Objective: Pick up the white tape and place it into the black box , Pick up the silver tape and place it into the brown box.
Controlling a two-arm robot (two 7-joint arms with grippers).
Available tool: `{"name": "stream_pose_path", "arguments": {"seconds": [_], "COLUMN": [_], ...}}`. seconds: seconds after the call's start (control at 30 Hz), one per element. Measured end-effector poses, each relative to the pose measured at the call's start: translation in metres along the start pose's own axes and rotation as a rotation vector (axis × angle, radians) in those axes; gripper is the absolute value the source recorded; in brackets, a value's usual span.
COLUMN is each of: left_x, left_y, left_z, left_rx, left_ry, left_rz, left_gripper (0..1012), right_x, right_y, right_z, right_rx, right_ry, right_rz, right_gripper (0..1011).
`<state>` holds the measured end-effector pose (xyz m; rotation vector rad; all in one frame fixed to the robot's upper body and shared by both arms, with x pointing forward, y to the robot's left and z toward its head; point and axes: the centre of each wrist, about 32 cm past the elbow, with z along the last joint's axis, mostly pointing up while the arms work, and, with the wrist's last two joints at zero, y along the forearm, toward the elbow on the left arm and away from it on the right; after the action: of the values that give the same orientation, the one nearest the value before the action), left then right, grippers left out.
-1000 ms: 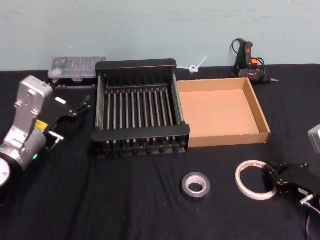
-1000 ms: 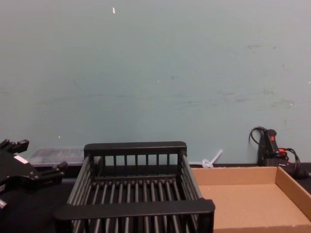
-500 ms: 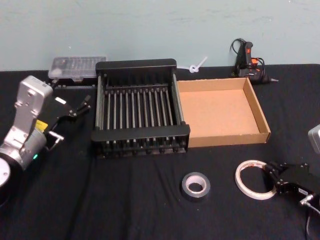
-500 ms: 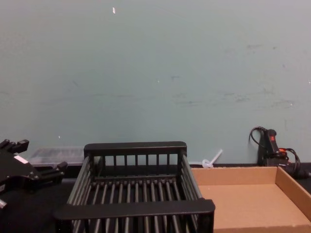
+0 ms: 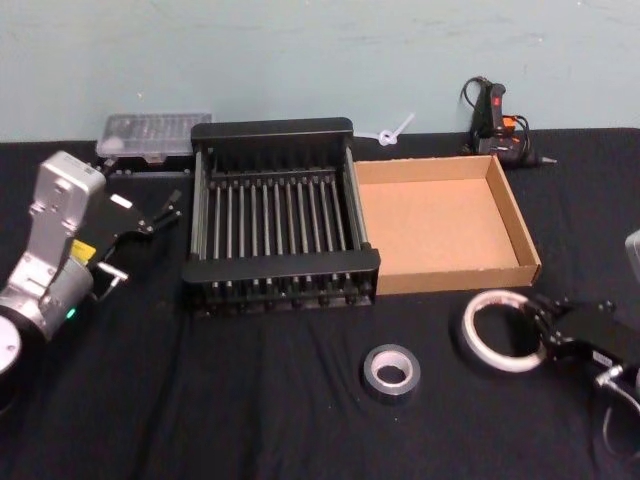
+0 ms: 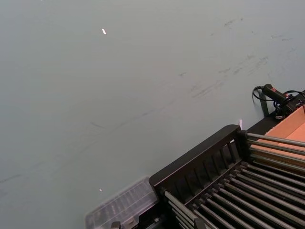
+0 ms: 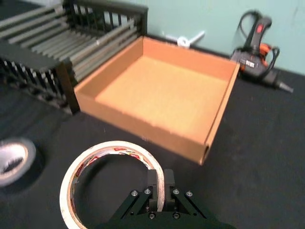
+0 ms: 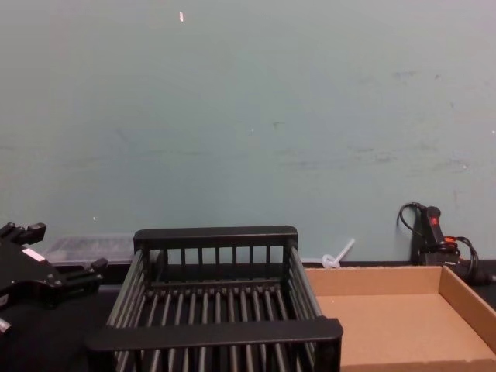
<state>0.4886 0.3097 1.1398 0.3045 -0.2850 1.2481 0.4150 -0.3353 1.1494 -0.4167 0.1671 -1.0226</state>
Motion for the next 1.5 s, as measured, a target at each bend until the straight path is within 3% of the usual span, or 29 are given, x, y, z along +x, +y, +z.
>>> {"name": "stream_pose_path", "arguments": {"seconds": [0.33, 0.67, 1.03, 1.5], "left_x": [0.0000, 0.0000, 0.0000, 0.0000], "left_y": [0.000, 0.000, 0.000, 0.000], "left_z": [0.000, 0.000, 0.000, 0.000], "left_rx": [0.000, 0.000, 0.000, 0.000], "left_ry": [0.000, 0.000, 0.000, 0.000], "left_rz": [0.000, 0.000, 0.000, 0.000], "left_gripper": [1001, 1001, 1001, 1001], "right_x": [-0.0017, -0.0052, -0.0089, -0.0248], "right_y": [0.023, 0.052, 0.076, 0.117], "right_z": [0.028, 0.052, 0.072, 0.098], "right_rx": [0.107, 0.164, 0.180, 0.203], "right_ry": [-0.008, -0.029, -0.089, -0.164], "right_rz": [0.005, 0.020, 0.039, 0.080], "right_gripper": [91, 91, 91, 91]}}
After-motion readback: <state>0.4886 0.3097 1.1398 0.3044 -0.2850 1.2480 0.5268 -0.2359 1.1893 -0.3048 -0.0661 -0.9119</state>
